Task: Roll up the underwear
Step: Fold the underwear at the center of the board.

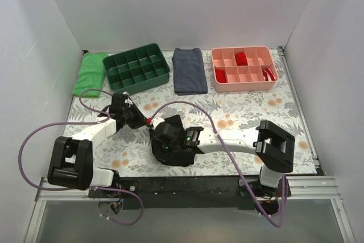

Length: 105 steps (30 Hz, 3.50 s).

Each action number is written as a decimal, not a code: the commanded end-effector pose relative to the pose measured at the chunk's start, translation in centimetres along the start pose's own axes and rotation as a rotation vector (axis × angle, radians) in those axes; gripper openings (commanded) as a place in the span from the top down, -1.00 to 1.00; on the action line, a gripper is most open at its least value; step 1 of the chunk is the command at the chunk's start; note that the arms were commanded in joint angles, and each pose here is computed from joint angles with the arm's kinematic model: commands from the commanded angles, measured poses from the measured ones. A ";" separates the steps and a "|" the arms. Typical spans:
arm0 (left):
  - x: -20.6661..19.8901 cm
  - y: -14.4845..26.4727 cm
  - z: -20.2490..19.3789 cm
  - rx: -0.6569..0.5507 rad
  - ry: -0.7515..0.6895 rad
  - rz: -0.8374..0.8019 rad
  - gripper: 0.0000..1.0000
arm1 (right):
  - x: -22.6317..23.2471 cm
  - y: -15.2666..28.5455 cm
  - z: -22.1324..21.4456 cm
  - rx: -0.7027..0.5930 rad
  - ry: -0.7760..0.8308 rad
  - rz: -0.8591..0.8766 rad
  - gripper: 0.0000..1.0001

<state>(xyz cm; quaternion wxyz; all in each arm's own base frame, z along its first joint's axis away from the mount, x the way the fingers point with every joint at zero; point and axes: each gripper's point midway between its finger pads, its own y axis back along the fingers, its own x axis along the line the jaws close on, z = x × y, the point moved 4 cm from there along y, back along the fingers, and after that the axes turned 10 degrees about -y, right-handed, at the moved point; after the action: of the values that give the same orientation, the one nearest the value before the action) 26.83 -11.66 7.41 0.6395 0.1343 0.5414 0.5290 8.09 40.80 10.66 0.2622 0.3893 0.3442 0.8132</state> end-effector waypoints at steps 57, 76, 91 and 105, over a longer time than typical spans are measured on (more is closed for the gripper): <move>-14.2 -5.8 -2.8 0.196 -0.440 0.317 1.00 | -11.6 4.6 -6.1 -0.126 -0.595 -0.004 0.64; -17.7 -4.0 -0.6 0.127 -0.476 0.246 0.17 | -11.7 8.0 -4.1 -0.336 -0.561 -0.080 0.05; -18.6 0.1 -0.3 0.055 -0.444 0.132 0.00 | -7.3 9.1 -0.1 -0.379 -0.350 0.066 0.97; -17.1 -2.5 -5.0 0.221 -0.421 -0.045 1.00 | -9.4 6.6 -2.6 -0.273 -0.401 -0.002 0.97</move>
<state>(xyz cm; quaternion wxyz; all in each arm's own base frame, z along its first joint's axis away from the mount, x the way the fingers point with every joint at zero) 26.39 -27.30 12.97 0.7052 0.3209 0.4431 0.4509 10.04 29.74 10.70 0.3724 0.4936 0.1778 0.7655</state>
